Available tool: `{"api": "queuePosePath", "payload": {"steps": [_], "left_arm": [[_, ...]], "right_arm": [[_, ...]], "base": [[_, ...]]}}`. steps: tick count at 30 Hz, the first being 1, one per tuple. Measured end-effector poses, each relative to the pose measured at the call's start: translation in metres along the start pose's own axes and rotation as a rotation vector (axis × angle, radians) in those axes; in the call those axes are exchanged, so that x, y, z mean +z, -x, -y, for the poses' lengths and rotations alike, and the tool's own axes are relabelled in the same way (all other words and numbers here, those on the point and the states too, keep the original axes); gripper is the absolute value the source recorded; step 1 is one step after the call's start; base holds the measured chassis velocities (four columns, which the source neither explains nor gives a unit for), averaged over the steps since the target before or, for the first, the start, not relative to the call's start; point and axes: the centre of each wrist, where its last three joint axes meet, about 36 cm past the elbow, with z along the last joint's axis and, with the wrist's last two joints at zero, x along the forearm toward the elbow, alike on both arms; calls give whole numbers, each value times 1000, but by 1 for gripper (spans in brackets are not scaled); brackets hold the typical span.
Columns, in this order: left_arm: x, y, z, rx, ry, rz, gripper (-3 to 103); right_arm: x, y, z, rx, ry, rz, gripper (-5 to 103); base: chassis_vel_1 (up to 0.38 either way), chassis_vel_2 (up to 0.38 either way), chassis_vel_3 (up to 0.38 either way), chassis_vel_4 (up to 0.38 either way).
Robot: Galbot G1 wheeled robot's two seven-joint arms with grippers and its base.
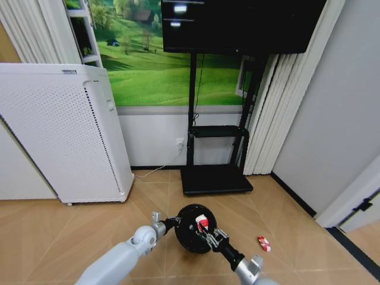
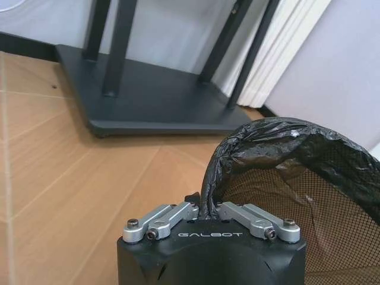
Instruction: Pick up the trash bin and place the garbage on the floor into it.
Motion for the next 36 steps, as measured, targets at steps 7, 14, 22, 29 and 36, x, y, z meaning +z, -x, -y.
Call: {"api": "queuePosePath", "payload": {"steps": [7,14,22,29,36], "left_arm": [[6,-15,6,11,-12,-6,3],[15,-34,-3,-31,-34,3,3],[-6,-60,-24,-255,-106,61,3],[-16,-135,-51,-492,-89,78,3],[-31,-173,-52,-534,-86,162,3]], "right_arm": [[11,1,-6,5,10,-14,41],[17,-5,-11,5,48,-27,62],[12,-1,-12,52,99,9,95],[7,-7,2,96,114,-23,100],[15,-19,-13,186,141,-20,100]], "base": [[0,0,0,0],[0,0,0,0],[0,0,0,0],[0,0,0,0],[-22,-27,-3,3]]}}
